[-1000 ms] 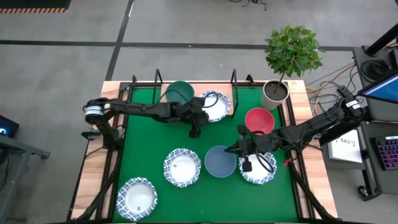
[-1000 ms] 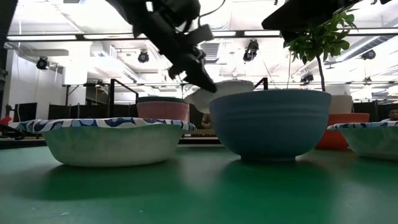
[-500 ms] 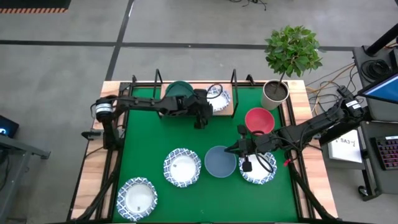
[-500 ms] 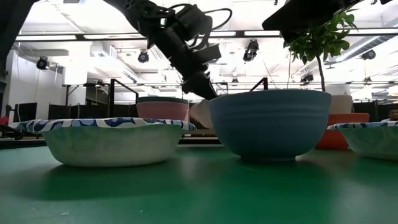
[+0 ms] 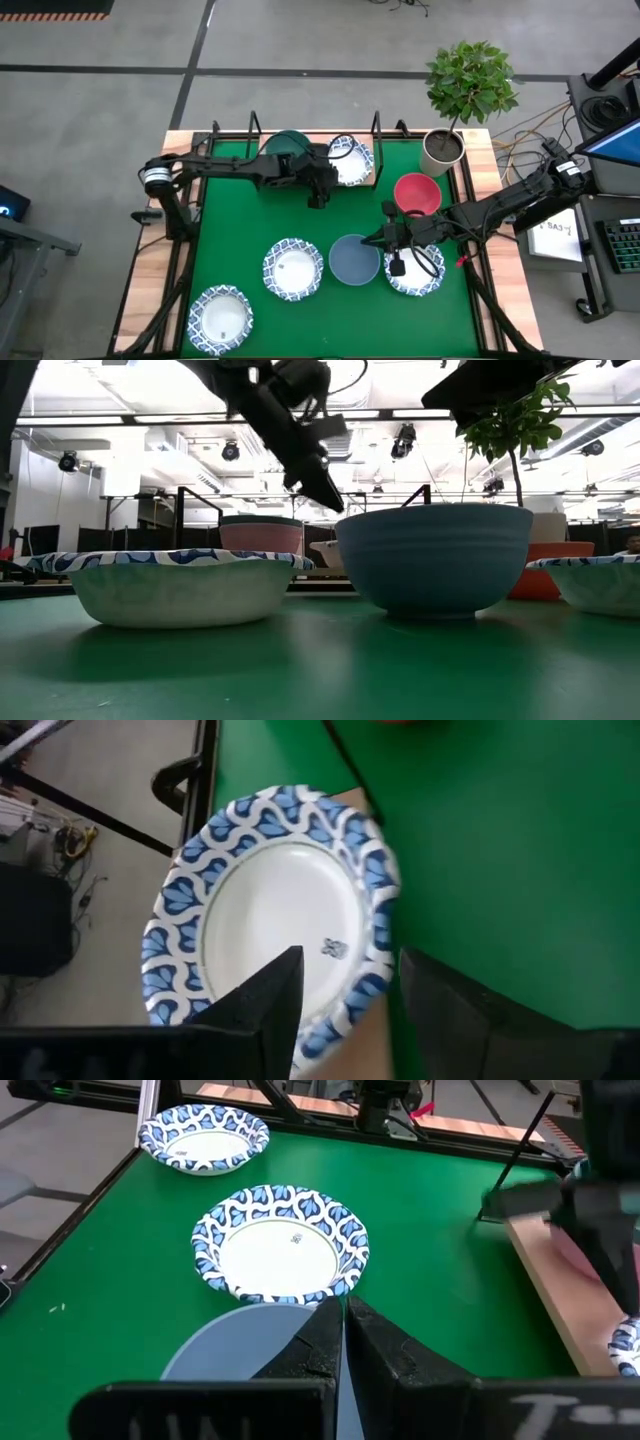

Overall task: Place and stack bowls onto a shelf
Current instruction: Put the blue patterned bowl on the shelf

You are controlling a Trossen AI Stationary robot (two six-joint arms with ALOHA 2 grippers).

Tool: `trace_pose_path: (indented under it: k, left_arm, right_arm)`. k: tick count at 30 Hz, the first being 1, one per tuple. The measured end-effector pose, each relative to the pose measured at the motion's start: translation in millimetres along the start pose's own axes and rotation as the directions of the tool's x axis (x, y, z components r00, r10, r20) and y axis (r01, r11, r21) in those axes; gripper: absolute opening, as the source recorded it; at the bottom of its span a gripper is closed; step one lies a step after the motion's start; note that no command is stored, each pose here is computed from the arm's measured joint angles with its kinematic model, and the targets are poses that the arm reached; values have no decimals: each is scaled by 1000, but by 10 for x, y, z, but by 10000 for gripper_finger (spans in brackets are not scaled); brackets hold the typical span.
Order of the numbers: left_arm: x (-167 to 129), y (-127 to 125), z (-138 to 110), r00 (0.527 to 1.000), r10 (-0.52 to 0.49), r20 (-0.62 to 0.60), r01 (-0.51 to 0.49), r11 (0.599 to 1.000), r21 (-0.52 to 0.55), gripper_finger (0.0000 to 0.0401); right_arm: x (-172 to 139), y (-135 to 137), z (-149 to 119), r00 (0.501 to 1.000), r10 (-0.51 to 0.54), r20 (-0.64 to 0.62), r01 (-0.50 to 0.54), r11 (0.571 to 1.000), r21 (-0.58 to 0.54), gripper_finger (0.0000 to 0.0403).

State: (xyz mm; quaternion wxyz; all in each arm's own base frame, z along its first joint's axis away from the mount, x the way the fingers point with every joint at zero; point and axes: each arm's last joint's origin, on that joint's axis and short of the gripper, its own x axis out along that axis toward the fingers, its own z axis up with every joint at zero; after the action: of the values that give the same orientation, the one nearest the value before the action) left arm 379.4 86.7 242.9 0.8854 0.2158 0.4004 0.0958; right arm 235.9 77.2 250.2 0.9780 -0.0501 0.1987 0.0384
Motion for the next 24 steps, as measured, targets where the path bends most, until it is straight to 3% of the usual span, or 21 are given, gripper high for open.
trace_pose_path:
  k: [3,7,9,12,18,24]
  left_arm:
    - [-150,-5,46,997,-58,42,59,998,-8,147]
    - [-221,-111,53,965,-246,96,250,968,-35,131]
    - [-274,-205,105,949,-291,121,300,951,-68,121]
    - [-460,-360,239,931,-319,178,334,941,-58,106]
    - [-920,-591,281,897,-382,225,372,924,83,81]
    - [-1382,-518,44,884,-348,311,373,928,-21,63]
  right_arm:
    - [0,0,0,1000,0,0,0,1000,-3,9]
    - [0,-2,0,1000,-7,0,7,1000,-8,9]
    - [-1,-21,0,997,-76,1,76,997,21,9]
    - [12,-74,-29,972,-236,-20,237,968,79,9]
    - [171,-203,-46,952,-294,-91,304,943,136,9]
    - [409,-425,77,905,-358,-228,388,916,104,9]
